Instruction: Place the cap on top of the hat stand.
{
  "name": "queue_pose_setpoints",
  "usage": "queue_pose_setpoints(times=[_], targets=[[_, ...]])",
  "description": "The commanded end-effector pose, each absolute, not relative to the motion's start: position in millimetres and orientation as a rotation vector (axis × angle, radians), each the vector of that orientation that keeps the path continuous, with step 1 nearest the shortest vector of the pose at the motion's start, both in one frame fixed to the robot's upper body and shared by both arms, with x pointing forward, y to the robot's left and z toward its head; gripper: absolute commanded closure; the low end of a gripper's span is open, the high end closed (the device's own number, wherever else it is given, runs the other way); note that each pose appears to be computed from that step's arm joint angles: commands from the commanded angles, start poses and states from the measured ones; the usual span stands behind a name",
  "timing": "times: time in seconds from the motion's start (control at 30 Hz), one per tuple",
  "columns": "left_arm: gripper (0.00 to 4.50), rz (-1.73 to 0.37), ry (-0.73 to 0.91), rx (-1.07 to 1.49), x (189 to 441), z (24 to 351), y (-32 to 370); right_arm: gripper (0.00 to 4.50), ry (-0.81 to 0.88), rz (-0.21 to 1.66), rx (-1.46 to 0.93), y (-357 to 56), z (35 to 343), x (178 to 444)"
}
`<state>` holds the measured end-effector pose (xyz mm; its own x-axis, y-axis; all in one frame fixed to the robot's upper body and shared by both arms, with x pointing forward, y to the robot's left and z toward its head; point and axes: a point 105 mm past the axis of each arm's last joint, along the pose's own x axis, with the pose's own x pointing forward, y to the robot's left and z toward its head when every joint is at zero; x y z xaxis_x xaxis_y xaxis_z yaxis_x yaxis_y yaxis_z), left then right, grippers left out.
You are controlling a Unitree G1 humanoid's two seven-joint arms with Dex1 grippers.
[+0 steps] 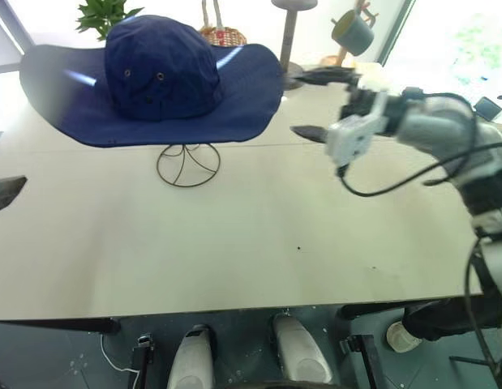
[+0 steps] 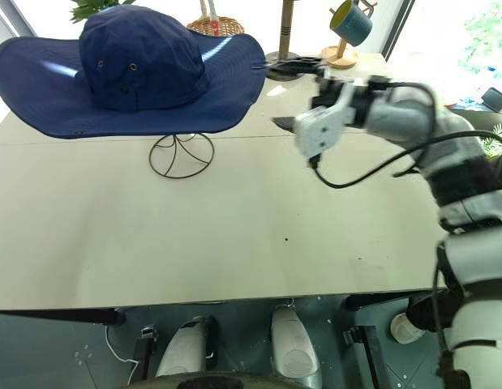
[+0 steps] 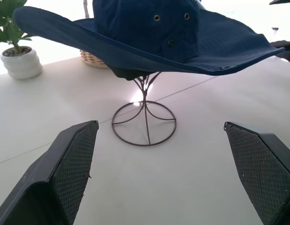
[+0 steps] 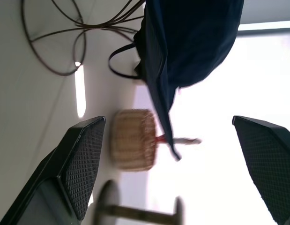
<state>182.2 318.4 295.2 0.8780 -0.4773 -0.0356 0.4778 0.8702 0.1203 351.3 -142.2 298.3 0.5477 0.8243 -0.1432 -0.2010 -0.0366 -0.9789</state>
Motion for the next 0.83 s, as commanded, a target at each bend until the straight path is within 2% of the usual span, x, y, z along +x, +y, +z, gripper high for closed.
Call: queue_pose_setpoints(times=[0.03,0.17,0.33,0.6,0.83], targets=[[0.00,-0.473,-0.030,0.190,176,308,323,0.06,-0.464,1.011,-1.052,-169,338,326],[0.00,-0.464,-0.022,0.192,177,306,329,0.06,-0.248,1.038,-0.660,-211,365,325],[0.00,-0.462,-0.024,0.196,178,308,334,0.06,-0.051,1.158,-0.506,-231,357,311],[0.00,-0.458,-0.027,0.193,176,313,336,0.06,-0.029,1.164,-0.445,-229,348,319],[0.00,-0.488,-0.011,0.213,176,312,328,0.06,-0.052,1.152,-0.377,-228,354,326]])
